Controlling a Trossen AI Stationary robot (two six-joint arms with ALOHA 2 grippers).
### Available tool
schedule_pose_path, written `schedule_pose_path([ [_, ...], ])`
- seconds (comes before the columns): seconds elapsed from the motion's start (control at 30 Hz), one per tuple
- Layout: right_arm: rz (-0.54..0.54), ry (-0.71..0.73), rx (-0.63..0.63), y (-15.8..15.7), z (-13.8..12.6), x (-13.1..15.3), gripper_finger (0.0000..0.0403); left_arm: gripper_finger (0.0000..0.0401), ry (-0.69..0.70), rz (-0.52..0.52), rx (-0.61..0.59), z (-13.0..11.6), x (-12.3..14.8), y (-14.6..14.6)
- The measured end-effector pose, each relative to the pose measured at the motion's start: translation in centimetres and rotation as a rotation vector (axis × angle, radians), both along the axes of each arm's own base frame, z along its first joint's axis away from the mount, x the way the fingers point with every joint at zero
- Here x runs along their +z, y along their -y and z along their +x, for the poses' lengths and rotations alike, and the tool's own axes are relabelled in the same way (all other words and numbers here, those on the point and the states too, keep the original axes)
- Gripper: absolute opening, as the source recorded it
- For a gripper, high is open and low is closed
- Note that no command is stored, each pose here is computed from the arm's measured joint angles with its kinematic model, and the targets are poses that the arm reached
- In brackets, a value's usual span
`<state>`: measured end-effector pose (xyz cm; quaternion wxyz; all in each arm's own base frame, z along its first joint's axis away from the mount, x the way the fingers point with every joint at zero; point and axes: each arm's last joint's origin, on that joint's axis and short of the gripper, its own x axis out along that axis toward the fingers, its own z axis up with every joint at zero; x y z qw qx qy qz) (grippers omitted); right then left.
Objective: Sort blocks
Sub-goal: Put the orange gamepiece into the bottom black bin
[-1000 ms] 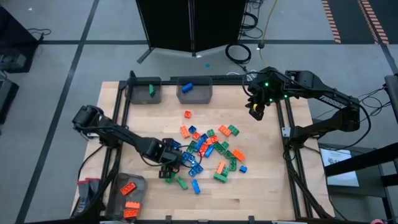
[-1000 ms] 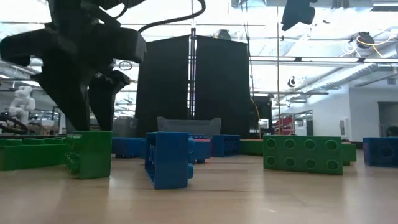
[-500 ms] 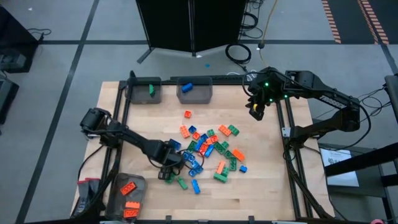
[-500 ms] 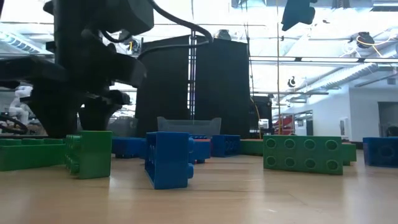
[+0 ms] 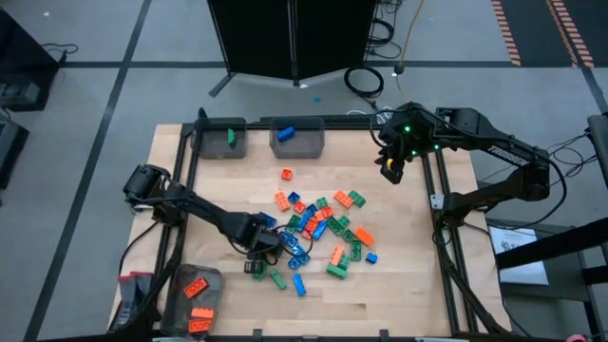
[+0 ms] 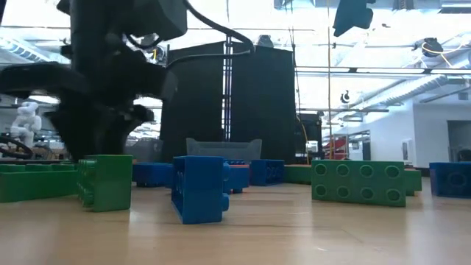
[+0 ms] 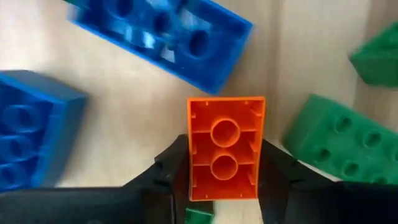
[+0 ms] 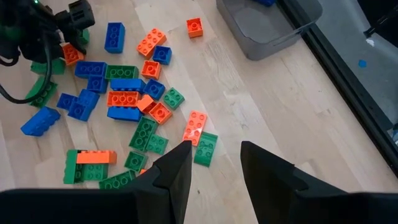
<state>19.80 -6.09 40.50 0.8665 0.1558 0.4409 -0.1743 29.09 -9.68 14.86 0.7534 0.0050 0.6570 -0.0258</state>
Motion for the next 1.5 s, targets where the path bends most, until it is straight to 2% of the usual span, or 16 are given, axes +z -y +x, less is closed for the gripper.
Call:
schedule_pose_path([
  [0.33,-0.006,0.007,-0.002,0.0,0.1,0.0,0.0135,0.0124,0.06,-0.017,0.1,-0.8,5.8,0.2],
  [0.4,-0.006,0.007,-0.003,0.0,0.1,0.0,0.0135,0.0124,0.035,-0.014,0.134,-1.4,7.0,0.1],
  [0.7,-0.021,0.056,-0.003,0.1,0.4,0.3,0.0135,0.0124,0.081,-0.067,0.197,-3.9,12.9,1.4],
  [0.87,-0.02,0.067,-0.009,0.2,0.5,0.4,0.0135,0.0124,0.104,-0.133,0.248,-5.7,14.8,2.8],
  [1.0,-0.009,0.071,-0.023,0.2,0.5,0.4,0.0135,0.0124,0.102,-0.19,0.278,-7.4,15.5,4.5],
  [1.27,0.005,0.08,-0.045,0.2,0.5,0.4,0.0135,0.0124,0.017,-0.226,0.322,-11.4,15.3,9.1],
  [1.5,0.012,0.084,-0.054,0.2,0.6,0.5,0.0135,0.0124,0.002,-0.244,0.43,-14.9,15.3,11.9],
])
